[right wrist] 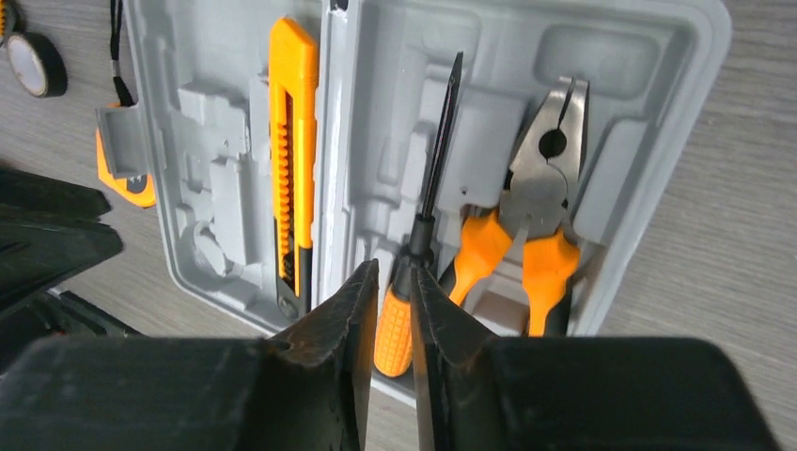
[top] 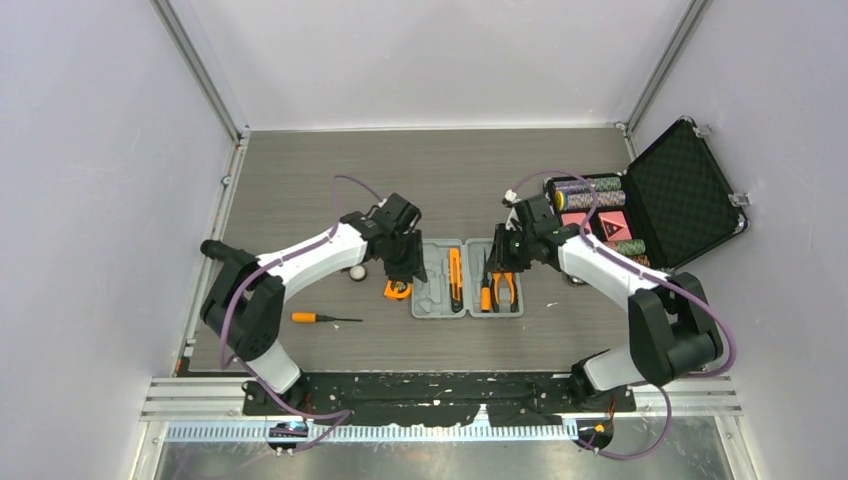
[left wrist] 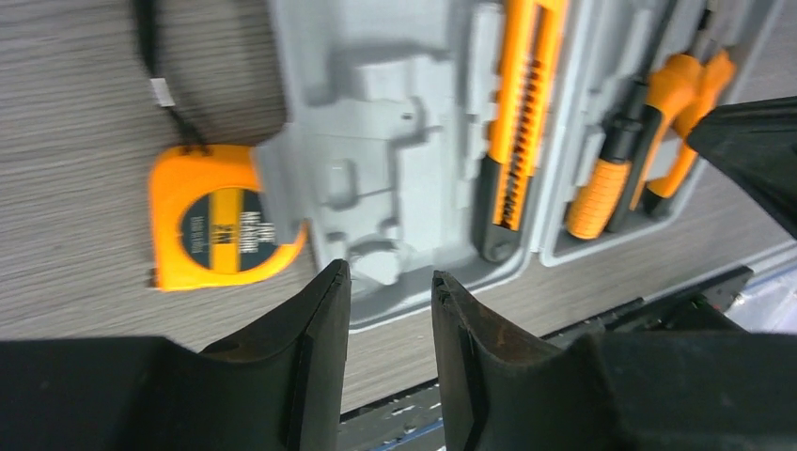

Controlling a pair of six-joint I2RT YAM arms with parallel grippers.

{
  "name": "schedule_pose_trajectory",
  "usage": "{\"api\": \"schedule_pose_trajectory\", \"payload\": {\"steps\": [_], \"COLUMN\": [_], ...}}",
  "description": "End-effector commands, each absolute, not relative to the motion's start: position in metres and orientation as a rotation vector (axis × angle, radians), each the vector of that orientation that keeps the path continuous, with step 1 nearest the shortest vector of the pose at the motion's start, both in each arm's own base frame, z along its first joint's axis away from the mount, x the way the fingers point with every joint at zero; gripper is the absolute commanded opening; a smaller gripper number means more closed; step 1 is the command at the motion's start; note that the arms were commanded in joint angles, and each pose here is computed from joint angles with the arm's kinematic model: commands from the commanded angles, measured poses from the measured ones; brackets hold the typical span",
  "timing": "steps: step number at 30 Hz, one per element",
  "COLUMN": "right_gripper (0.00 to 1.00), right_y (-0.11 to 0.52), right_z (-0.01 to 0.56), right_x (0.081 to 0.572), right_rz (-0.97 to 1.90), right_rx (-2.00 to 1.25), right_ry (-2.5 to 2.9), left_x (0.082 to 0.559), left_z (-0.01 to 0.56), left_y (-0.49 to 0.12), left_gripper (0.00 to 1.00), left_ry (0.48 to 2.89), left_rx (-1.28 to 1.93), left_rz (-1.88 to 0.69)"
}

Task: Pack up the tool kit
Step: Adjust the screwdriver in the toolbox.

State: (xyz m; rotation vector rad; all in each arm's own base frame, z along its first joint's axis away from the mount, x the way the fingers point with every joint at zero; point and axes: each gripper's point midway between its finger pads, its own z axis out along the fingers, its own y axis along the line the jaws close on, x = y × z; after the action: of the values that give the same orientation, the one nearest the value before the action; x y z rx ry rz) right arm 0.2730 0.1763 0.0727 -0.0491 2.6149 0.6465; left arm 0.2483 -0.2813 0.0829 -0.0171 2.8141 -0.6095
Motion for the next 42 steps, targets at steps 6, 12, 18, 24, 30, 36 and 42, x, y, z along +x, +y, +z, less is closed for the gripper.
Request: {"api": "schedule_pose_trajectory", "payload": {"steps": [6, 12, 18, 24, 30, 36, 42], "right_gripper": [0.15, 0.10, 0.06, 0.06, 0.17, 0.34, 0.36], "right_y": [0.184, 0.194, 0.201, 0.194, 0.200, 0.184, 0.171], "right_z": [0.065, 0.044, 0.035, 0.048, 0.099, 0.110, 0.100], "right_x": [0.307, 0.298, 0.296, 0.299, 0.302, 0.290, 0.271], "right_rz": [0.571, 0.558, 0.532, 0.480, 0.544, 0.488, 0.479], "right_rx": [-0.031, -0.085, -0.145, -0.154, -0.171, -0.140, -0.128], "right_ry": [2.591, 2.652, 2.673, 2.646, 2.545, 2.512, 2.549], "left_x": [0.263, 0.259, 0.259, 0.265, 0.282, 0.306, 0.320], "left_z": [0.088, 0.080, 0.076, 0.087, 0.122, 0.140, 0.151], "left_y": [-0.237, -0.231, -0.227, -0.226, -0.246, -0.275, -0.318], "left_gripper": [0.37, 0.37, 0.37, 0.37, 0.36, 0.36, 0.36], "left_ry": [2.729, 2.747, 2.758, 2.724, 2.642, 2.611, 2.597], "left_rx": [-0.088, -0.078, -0.071, -0.046, 0.026, 0.065, 0.132], "left_rz": [-0.533, -0.497, -0.467, -0.458, -0.520, -0.587, -0.679]}}
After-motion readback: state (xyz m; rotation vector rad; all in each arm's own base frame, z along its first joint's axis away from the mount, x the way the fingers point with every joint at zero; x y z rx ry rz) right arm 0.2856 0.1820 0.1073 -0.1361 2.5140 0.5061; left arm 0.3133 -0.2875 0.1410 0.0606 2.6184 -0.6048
